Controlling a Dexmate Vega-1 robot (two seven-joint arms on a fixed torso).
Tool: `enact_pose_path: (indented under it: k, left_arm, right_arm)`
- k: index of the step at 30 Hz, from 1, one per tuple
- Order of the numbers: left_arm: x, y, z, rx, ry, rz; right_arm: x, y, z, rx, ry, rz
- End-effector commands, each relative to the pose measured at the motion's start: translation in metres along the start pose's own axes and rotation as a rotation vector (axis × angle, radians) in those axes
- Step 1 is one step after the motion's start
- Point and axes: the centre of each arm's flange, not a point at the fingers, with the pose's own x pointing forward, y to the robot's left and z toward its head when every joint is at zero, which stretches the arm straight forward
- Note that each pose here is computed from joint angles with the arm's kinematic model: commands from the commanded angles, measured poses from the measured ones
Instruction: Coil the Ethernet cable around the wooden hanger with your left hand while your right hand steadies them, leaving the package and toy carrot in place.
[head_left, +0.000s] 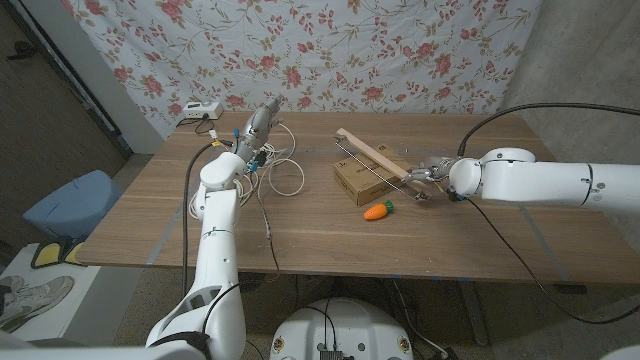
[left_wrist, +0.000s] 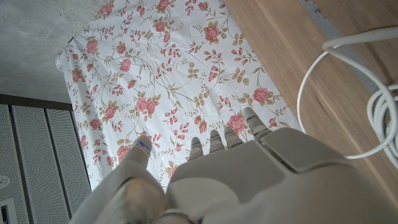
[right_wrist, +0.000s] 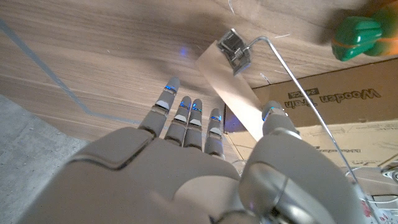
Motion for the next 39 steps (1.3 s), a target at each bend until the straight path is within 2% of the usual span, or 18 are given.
enact_pose_path:
  k: [1,5,19,28,34,39]
  left_arm:
    - [0.003,0.002,-0.001,-0.006,0.001,0.004]
    - [0.003,0.002,-0.002,-0.007,0.007,0.006]
    - [0.002,0.001,-0.003,-0.010,0.010,0.006]
    - [0.005,-0.004,-0.005,0.000,0.024,-0.013]
    - [0.007,-0.009,-0.007,0.022,0.052,-0.009]
    - [0.007,-0.010,-0.003,0.034,0.055,-0.006]
  right_arm:
    - [0.018,0.003,0.006,-0.052,0.033,0.049]
    - [0.020,0.003,0.006,-0.029,0.005,0.067]
    - [0.025,0.007,0.014,-0.110,0.015,0.015]
    - [0.025,0.006,0.010,-0.054,0.023,-0.005]
    - [0.018,0.003,0.004,-0.029,0.023,-0.080]
    - [0.008,-0.001,-0.006,0.009,-0.004,-0.188]
